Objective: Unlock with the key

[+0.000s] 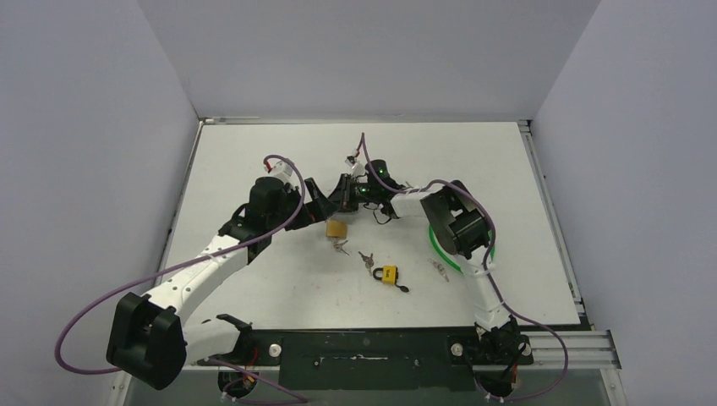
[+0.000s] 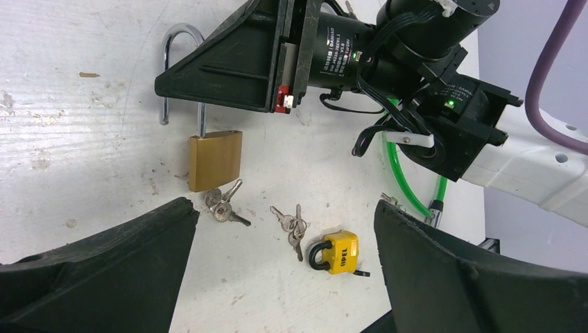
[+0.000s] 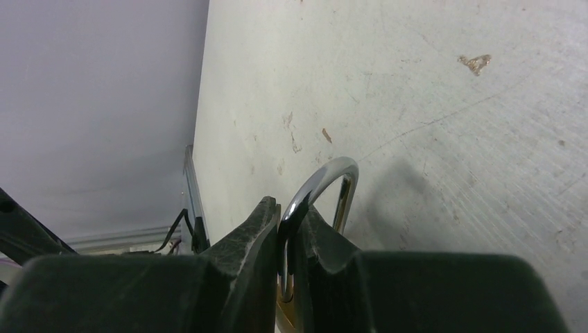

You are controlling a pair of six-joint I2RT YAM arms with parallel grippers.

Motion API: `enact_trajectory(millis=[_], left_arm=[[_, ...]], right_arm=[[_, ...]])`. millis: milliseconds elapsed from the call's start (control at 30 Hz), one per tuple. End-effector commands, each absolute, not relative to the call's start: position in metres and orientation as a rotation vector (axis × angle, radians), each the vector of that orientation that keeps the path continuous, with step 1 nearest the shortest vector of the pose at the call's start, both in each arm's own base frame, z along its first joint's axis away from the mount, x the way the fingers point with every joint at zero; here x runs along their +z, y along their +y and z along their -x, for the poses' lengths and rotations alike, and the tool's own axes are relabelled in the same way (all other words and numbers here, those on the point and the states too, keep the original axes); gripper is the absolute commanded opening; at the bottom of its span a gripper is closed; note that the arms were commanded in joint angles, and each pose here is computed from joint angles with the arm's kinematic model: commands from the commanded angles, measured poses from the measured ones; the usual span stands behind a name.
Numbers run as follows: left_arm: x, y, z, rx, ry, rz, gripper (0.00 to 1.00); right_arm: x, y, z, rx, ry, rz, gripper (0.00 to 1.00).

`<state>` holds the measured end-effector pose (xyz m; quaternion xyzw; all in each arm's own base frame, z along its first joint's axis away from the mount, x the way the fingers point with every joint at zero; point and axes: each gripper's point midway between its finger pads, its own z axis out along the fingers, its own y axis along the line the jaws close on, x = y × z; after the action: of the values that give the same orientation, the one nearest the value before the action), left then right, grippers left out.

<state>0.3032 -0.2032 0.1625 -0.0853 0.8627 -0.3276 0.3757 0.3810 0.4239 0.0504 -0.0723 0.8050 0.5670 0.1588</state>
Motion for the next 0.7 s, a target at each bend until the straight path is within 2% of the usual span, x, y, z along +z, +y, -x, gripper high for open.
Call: enact_trajectory(millis=[0, 67, 300, 467, 667], left_arm=[[0.166, -0.202, -0.31, -0.836, 2.191, 0.236, 0.97], [0.164, -0.202, -0.31, -0.837, 2.194, 0.235, 0.97], [0.16, -0.201, -0.311, -0.833, 2.204, 0.24, 0.97], [0.161, -0.2, -0.311, -0.836, 2.203, 0.247, 0.97], [0.163, -0.194, -0.311, -0.801, 2.188, 0.265, 0.97]], right_arm=[[0.07, 0.425, -0.395, 1.636, 2.199, 0.332, 0.06], [0.064, 0.42, -0.398, 1.614, 2.231, 0.339, 0.1], [0.063, 0.41, -0.398, 1.556, 2.305, 0.357, 0.39], [0.068, 0.402, -0.405, 1.419, 2.347, 0.397, 0.5], [0.054, 0.369, -0.419, 1.05, 2.456, 0.388, 0.62]])
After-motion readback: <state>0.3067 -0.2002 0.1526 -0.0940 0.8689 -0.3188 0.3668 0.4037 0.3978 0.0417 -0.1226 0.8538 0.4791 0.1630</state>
